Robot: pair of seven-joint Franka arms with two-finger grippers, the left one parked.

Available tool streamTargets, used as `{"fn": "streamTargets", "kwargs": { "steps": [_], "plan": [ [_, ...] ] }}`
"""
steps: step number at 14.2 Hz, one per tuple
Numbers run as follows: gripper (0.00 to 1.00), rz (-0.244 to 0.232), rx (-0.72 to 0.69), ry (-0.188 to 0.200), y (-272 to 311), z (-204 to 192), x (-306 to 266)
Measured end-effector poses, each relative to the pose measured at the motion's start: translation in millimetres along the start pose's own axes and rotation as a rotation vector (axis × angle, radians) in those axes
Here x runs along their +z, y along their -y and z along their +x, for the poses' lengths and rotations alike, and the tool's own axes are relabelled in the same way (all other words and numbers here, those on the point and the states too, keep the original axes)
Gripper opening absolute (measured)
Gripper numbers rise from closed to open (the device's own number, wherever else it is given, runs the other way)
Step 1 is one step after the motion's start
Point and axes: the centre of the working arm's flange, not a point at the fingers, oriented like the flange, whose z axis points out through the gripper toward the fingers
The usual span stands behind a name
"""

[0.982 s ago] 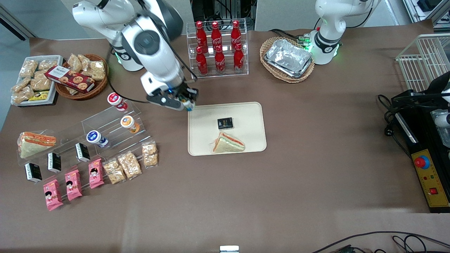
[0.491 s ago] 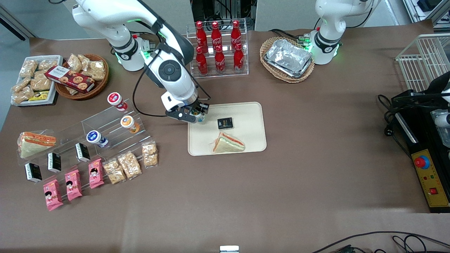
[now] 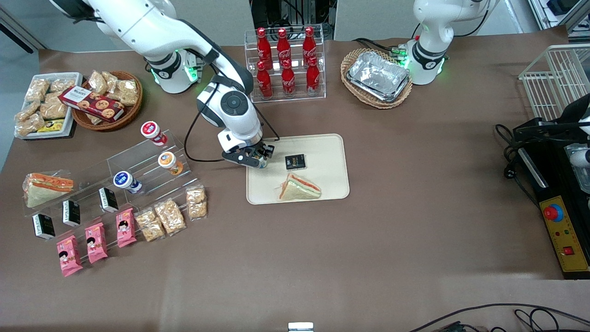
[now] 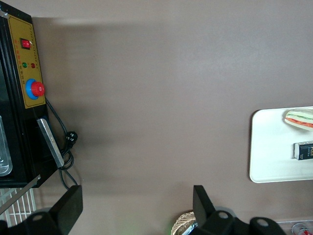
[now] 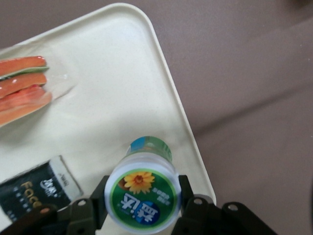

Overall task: Place green gum on tray
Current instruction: 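Lower the bottle onto the tray beside the black packet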

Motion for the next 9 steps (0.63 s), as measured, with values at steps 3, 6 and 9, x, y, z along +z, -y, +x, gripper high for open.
{"fn": "streamTargets", "kwargs": {
  "steps": [3,6,9],
  "plan": [
    [0.59,0.003,0.010,-0.001,2.0,-3.2,8.7],
    [0.59,0.016,0.017,-0.004,3.4,-3.0,7.6],
    [0.59,0.021,0.024,-0.004,3.4,-4.0,8.5]
  ]
}}
